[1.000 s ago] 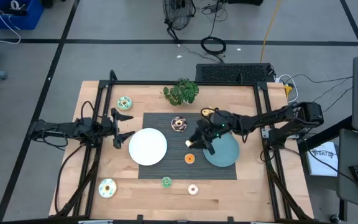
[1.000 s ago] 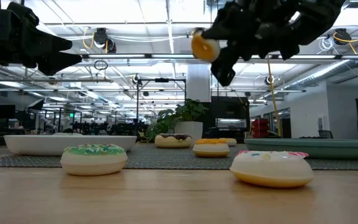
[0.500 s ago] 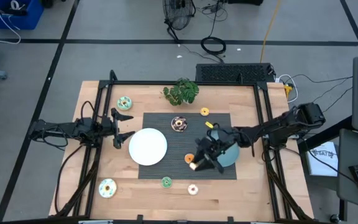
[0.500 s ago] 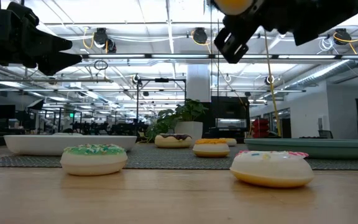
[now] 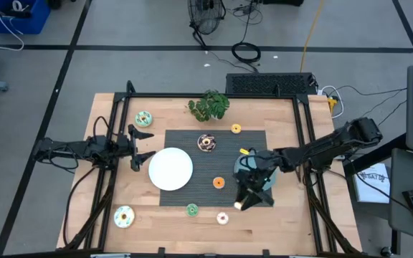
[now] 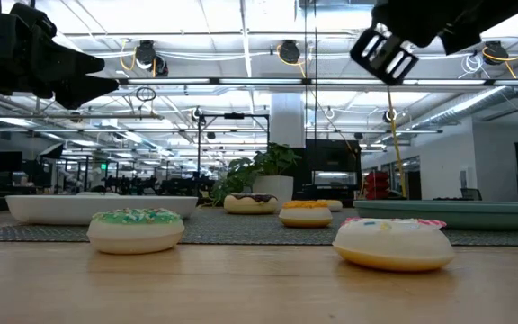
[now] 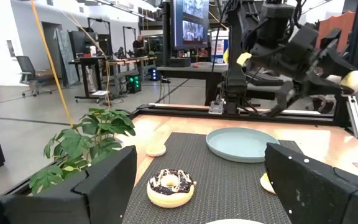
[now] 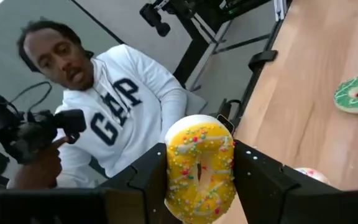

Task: Pick & Place donuts
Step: Put the top small yellow doughnut on top of the blue plate, then put the small yellow doughnut on top of the blue plate

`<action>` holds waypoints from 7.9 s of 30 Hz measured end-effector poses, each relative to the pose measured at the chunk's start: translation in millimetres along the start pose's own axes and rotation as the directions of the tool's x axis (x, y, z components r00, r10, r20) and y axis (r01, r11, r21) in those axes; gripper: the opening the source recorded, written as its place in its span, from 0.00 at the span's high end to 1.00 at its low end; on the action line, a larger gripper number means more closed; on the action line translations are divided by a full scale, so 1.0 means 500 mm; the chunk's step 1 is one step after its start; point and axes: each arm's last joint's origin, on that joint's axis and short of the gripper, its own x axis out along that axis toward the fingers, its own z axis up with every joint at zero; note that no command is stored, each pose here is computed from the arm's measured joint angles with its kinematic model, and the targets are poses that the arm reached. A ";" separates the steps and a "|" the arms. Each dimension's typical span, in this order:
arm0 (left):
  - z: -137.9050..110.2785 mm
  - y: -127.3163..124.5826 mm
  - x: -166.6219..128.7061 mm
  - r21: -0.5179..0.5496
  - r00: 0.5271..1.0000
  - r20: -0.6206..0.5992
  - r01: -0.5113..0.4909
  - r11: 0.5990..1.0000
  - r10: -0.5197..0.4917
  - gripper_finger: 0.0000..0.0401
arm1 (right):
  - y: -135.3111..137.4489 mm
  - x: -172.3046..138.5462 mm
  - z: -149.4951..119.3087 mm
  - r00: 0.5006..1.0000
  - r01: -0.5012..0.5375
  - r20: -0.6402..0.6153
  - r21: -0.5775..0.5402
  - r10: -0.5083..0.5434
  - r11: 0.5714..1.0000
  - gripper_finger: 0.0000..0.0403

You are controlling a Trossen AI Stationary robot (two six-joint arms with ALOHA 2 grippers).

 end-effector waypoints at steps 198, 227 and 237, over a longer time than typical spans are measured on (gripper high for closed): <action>0.000 0.000 0.000 0.000 1.000 0.000 0.000 1.000 0.000 0.13 | -0.369 -0.306 0.007 0.171 0.978 -0.210 0.150 -0.963 0.141 0.46; 0.000 0.000 0.000 0.000 1.000 0.000 0.001 1.000 -0.001 0.13 | -0.368 -0.304 0.006 0.176 0.978 -0.211 0.149 -0.962 0.146 0.61; 0.000 0.000 0.000 0.000 1.000 0.000 0.001 1.000 -0.001 0.13 | -0.368 -0.304 0.006 0.176 0.978 -0.211 0.149 -0.962 0.147 0.61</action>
